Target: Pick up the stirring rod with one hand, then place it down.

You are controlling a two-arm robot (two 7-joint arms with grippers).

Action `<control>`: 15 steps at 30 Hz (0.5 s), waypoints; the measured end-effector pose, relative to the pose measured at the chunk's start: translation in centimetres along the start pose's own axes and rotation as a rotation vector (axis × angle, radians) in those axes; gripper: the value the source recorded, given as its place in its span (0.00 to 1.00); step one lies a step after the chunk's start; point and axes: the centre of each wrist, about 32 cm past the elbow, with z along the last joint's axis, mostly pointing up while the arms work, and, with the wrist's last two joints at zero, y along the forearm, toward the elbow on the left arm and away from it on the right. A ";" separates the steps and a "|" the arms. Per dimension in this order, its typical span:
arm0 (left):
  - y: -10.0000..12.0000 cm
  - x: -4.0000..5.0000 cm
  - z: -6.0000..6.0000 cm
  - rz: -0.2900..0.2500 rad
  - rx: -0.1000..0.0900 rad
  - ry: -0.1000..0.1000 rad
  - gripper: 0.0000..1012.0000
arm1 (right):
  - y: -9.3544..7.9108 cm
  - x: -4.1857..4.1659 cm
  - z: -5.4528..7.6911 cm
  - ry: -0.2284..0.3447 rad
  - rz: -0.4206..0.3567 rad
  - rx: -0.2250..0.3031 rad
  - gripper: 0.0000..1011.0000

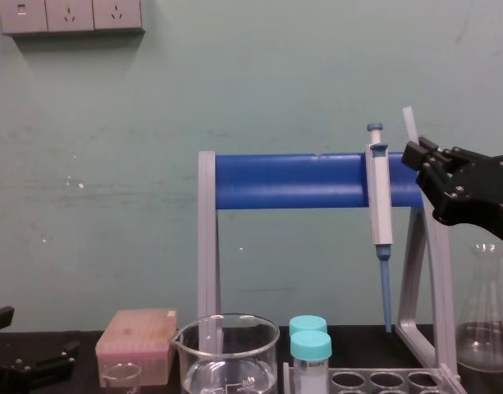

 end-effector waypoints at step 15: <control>0.0 0.00 0.0 0.000 0.000 0.000 0.99 | 0.0 0.00 0.0 0.000 0.000 0.000 0.06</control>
